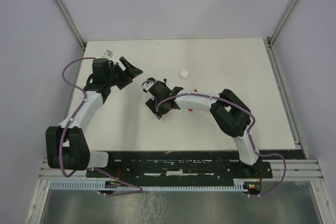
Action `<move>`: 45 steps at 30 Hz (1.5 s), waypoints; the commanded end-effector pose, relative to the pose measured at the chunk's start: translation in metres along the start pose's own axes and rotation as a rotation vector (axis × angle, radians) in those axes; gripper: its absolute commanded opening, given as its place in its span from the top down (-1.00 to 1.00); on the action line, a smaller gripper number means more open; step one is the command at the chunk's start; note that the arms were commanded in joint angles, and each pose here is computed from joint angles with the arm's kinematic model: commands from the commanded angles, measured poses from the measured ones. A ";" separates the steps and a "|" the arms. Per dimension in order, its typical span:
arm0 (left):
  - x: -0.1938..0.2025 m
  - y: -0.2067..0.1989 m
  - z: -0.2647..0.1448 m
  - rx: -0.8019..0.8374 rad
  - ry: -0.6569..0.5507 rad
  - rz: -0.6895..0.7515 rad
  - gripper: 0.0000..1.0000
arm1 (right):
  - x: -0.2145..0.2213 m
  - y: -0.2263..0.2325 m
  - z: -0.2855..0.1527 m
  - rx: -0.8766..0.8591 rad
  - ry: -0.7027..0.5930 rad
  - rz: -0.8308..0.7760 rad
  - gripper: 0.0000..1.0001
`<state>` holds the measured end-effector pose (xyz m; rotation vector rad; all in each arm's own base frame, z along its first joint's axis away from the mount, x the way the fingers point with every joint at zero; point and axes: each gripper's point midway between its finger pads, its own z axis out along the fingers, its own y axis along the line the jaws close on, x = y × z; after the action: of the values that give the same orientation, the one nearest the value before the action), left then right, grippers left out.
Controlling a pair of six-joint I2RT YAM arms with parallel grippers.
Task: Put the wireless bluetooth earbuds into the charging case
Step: Pick up the charging case at the center of the board.
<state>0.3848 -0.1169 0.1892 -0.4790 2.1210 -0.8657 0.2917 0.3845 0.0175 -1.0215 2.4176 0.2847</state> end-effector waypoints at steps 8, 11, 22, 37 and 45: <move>-0.010 -0.017 -0.009 0.067 -0.041 0.043 -0.78 | -0.004 0.004 -0.008 -0.007 -0.008 -0.032 -0.36; -0.010 -0.017 -0.009 0.068 -0.040 0.044 -0.78 | -0.004 0.004 -0.007 -0.008 -0.006 -0.037 -0.35; -0.007 -0.015 -0.009 0.065 -0.033 0.041 -0.77 | -0.005 0.006 -0.003 -0.018 0.000 -0.060 -0.31; -0.004 -0.013 -0.011 0.069 -0.026 0.035 -0.75 | -0.014 -0.004 -0.011 0.017 -0.046 -0.078 0.11; 0.016 -0.037 -0.005 0.285 0.045 -0.016 -0.70 | -0.042 -0.032 -0.062 -0.052 -0.304 -0.006 0.16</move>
<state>0.3731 -0.1317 0.1851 -0.4184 2.1009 -0.9914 0.2852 0.3568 0.0257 -1.0571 2.3511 0.3297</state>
